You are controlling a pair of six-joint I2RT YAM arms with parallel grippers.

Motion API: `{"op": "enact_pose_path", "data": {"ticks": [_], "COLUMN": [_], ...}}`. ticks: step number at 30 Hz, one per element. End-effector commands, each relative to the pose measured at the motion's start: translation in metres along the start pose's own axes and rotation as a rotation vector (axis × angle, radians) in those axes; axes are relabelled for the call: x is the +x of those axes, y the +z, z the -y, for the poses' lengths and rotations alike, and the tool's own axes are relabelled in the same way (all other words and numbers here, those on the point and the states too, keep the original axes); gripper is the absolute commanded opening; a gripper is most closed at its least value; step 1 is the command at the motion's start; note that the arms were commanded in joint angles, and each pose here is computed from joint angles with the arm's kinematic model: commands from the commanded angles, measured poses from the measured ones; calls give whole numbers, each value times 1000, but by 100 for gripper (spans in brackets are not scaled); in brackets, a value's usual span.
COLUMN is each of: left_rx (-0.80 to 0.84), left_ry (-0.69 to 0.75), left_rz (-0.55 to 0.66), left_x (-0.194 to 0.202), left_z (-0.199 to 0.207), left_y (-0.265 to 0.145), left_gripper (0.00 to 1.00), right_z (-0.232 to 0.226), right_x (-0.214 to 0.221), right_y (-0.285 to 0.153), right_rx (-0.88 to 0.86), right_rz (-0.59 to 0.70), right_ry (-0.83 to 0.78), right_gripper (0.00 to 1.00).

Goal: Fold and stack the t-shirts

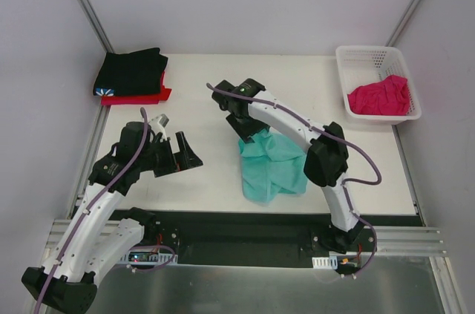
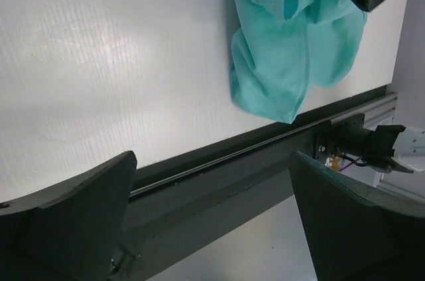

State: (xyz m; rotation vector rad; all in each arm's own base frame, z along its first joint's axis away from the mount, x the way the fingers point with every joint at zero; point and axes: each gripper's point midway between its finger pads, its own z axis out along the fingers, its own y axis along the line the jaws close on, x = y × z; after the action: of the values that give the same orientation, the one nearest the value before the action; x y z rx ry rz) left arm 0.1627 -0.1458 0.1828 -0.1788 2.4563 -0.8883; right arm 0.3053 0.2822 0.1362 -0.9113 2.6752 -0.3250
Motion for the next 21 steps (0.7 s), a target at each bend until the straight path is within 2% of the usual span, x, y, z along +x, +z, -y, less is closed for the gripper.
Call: {"op": "enact_pose_path", "data": {"ticks": [1, 7, 11, 16, 21], "left_rx": [-6, -7, -3, -3, 2], "left_ry": [1, -1, 2, 0, 3], "left_rz": [11, 10, 8, 6, 8], "left_x": [-2, -4, -3, -1, -1], "left_z": [0, 0, 0, -1, 1], "left_y": [3, 5, 5, 5, 4], "left_gripper": [99, 99, 99, 99, 99], "right_z": [40, 50, 51, 34, 32], "right_x": [32, 27, 31, 27, 29], "right_y": [-46, -64, -59, -56, -55], "right_rx": [169, 313, 322, 241, 216], "right_rz": [52, 235, 259, 287, 298], "right_ry": [-55, -85, -84, -101, -106], "right_gripper": [60, 57, 56, 51, 51]}}
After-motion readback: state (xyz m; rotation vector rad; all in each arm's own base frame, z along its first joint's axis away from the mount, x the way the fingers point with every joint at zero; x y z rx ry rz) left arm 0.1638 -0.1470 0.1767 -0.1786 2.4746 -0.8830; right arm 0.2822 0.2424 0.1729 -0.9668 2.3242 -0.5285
